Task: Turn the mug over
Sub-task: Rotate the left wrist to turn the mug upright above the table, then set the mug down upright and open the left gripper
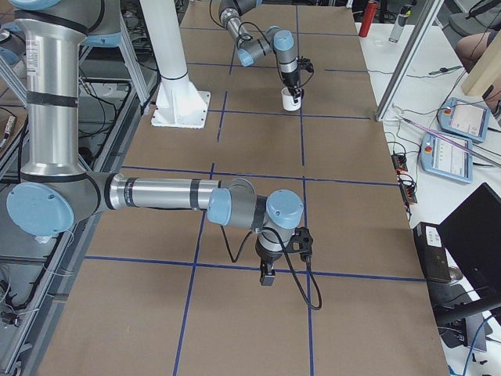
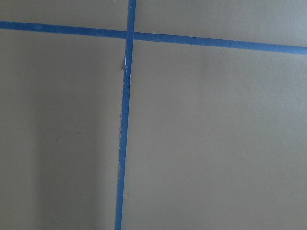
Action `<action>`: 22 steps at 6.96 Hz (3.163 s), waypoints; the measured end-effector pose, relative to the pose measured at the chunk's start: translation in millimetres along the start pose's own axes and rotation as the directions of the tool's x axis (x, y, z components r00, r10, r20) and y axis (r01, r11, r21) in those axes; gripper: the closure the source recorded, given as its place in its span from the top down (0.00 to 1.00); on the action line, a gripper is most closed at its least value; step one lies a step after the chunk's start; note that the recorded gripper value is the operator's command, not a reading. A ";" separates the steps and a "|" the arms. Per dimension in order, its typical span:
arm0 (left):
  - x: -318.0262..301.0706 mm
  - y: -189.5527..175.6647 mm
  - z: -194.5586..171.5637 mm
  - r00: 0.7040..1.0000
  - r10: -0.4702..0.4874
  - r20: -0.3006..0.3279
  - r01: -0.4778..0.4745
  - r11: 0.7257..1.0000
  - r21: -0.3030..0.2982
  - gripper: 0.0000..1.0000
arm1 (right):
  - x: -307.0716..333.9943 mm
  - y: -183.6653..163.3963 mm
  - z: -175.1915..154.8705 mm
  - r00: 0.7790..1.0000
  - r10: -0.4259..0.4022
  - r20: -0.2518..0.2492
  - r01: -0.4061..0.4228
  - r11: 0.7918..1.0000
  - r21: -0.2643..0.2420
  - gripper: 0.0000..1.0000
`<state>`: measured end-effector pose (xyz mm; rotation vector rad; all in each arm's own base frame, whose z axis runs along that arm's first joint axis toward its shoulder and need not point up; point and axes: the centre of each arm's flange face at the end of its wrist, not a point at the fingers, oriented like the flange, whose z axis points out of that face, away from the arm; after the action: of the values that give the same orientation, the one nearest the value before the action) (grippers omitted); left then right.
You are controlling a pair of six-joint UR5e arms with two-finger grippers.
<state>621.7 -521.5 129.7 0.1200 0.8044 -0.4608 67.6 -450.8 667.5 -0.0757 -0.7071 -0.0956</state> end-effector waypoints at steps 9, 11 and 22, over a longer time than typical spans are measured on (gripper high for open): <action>33.4 49.1 11.3 0.991 0.092 0.095 -0.095 0.995 0.033 0.00 | 0.0 0.0 0.0 1.000 0.000 0.000 0.000 1.000 0.000 1.00; 35.6 53.1 10.2 0.991 0.095 0.092 -0.098 0.995 0.030 0.00 | 0.0 0.0 0.0 1.000 0.000 0.000 0.000 1.000 0.000 1.00; -78.7 -101.5 -106.2 0.976 0.217 0.005 -0.217 0.976 0.020 1.00 | 0.0 0.0 0.0 1.000 0.000 0.000 0.000 1.000 0.000 1.00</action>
<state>458.8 -555.3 119.7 0.2235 0.7746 -0.2626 67.6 -450.8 667.5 -0.0757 -0.7071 -0.0956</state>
